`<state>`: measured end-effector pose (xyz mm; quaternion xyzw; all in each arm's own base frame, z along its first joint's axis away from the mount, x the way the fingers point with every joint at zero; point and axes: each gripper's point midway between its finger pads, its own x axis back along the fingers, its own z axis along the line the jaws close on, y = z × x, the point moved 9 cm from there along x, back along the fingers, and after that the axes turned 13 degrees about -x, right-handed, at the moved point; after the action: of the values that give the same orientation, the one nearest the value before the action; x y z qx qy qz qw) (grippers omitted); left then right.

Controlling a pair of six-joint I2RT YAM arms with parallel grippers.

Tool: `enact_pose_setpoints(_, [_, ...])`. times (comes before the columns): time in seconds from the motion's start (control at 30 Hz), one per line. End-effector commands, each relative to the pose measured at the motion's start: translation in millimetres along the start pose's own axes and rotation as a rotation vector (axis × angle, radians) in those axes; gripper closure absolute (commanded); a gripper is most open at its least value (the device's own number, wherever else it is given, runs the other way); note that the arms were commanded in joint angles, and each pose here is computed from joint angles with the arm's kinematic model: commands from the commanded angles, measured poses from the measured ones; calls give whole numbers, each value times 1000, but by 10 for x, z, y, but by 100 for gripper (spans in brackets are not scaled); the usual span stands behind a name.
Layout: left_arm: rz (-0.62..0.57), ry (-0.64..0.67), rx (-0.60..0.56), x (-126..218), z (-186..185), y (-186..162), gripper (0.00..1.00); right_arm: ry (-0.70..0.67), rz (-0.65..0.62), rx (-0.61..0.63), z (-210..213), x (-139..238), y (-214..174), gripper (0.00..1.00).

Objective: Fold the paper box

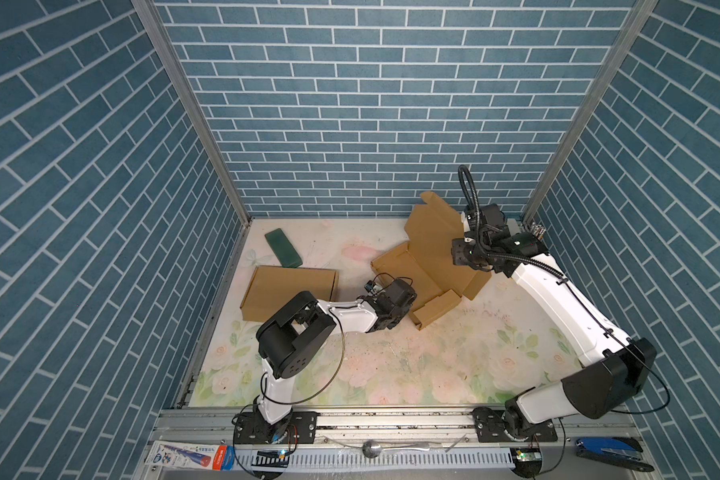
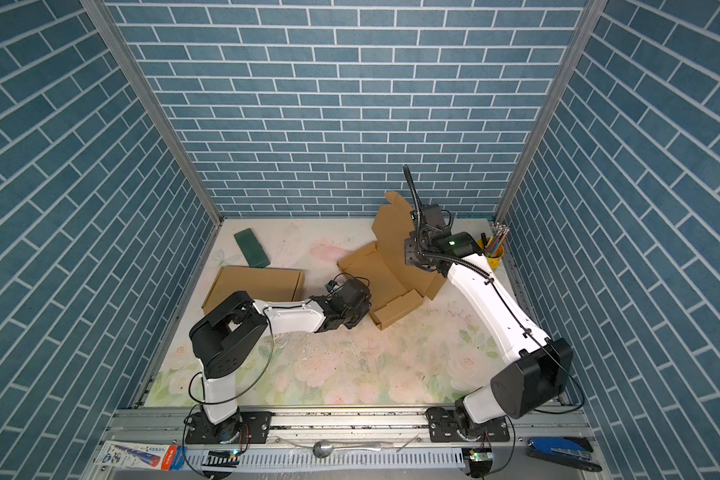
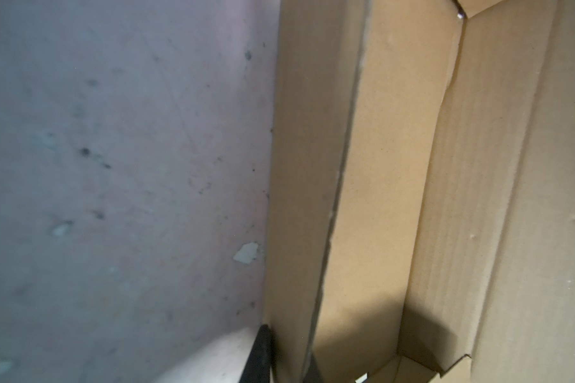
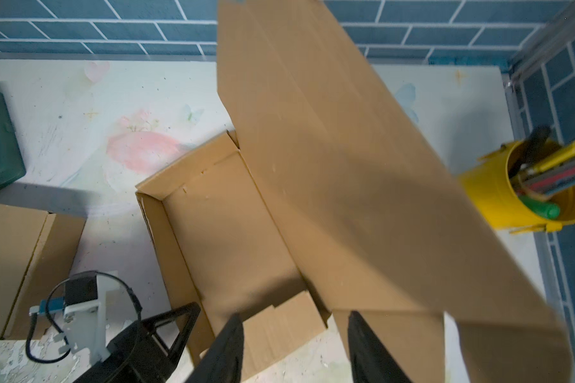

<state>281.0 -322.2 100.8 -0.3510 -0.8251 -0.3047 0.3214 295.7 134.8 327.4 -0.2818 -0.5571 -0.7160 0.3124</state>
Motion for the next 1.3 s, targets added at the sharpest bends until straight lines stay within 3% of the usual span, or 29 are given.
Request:
enact_pose_setpoints(0.0, [-29,69,60,-141,73,-142,86,6,-17,-145,-134,85,-166,59])
enact_pose_setpoints(0.13, [-37,88,82,-188,101,-213,86,-33,-7,-239,-336,96,-461,62])
enact_pose_setpoints(0.33, [-51,94,86,-194,72,-228,86,-86,140,-381,-491,-54,-861,49])
enact_pose_setpoints(0.5, [-40,95,83,-194,30,-240,86,27,149,-513,-448,-197,-971,43])
enact_pose_setpoints(0.73, [-30,91,75,-167,-38,-242,86,61,135,-699,-539,-475,-1244,40])
enact_pose_setpoints(1.27, [-11,84,66,-179,-66,-305,86,26,111,-744,-522,-996,-1354,39])
